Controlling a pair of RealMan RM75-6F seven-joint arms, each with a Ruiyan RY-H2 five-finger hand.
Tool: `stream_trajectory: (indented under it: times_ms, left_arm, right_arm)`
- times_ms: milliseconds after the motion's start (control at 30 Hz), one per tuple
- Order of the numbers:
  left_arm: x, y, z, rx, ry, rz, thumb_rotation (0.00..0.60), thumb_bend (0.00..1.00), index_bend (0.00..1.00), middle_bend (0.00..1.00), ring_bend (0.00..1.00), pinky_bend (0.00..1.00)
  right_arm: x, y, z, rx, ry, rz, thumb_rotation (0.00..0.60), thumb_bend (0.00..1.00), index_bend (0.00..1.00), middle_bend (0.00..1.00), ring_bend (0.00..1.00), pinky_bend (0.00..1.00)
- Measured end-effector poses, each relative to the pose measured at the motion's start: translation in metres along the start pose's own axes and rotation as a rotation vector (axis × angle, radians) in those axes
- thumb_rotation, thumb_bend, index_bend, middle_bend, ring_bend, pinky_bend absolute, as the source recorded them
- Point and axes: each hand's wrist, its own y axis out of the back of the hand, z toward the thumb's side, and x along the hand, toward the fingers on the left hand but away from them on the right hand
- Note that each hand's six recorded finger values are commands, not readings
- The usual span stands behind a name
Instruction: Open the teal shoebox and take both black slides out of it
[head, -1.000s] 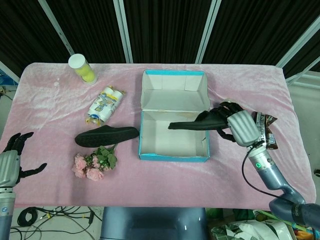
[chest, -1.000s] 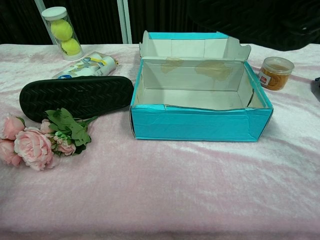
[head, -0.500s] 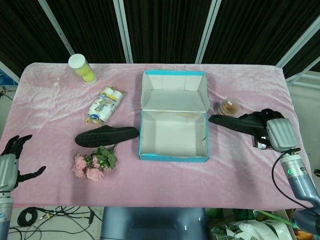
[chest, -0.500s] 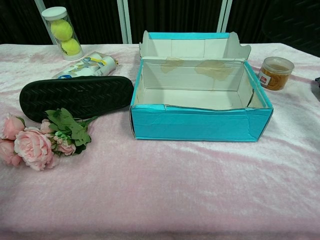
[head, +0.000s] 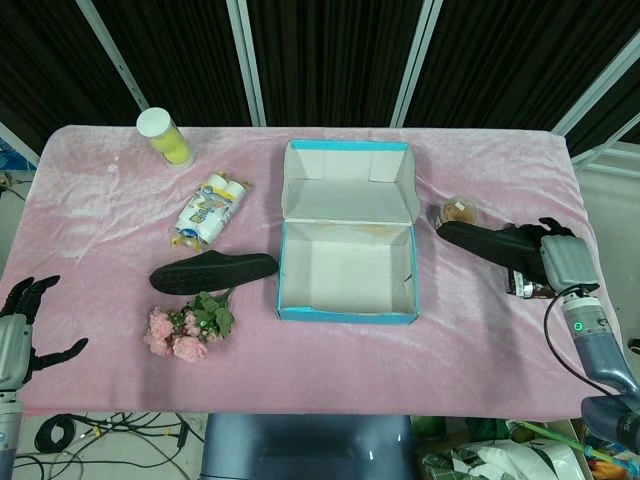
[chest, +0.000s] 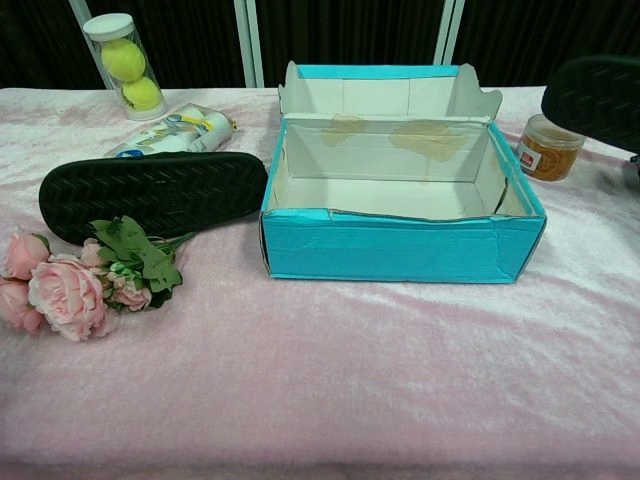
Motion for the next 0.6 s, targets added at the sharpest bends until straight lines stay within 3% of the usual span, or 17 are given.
stream_trajectory:
  times_ms: [167,233,600]
  left_arm:
    - [-0.001,0.0,-0.002,-0.002,0.006,0.0,0.6,0.0,0.15,0.19,0.08,0.31]
    - [-0.001,0.0,-0.003,-0.004,0.007,0.0,0.6,0.0,0.15,0.19,0.08,0.31]
    - [-0.002,-0.002,-0.005,-0.011,0.008,-0.002,0.6,0.0,0.15,0.19,0.08,0.31]
  right_arm:
    - [-0.003,-0.014,0.0,0.014,-0.023,0.063,0.6,0.47,0.11,0.13,0.0,0.18]
    - [-0.002,-0.019,0.003,0.023,-0.022,0.089,0.6,0.45,0.04,0.09,0.0,0.17]
    - [0.013,-0.032,0.034,0.06,0.019,0.186,0.6,0.3,0.0,0.03,0.0,0.16]
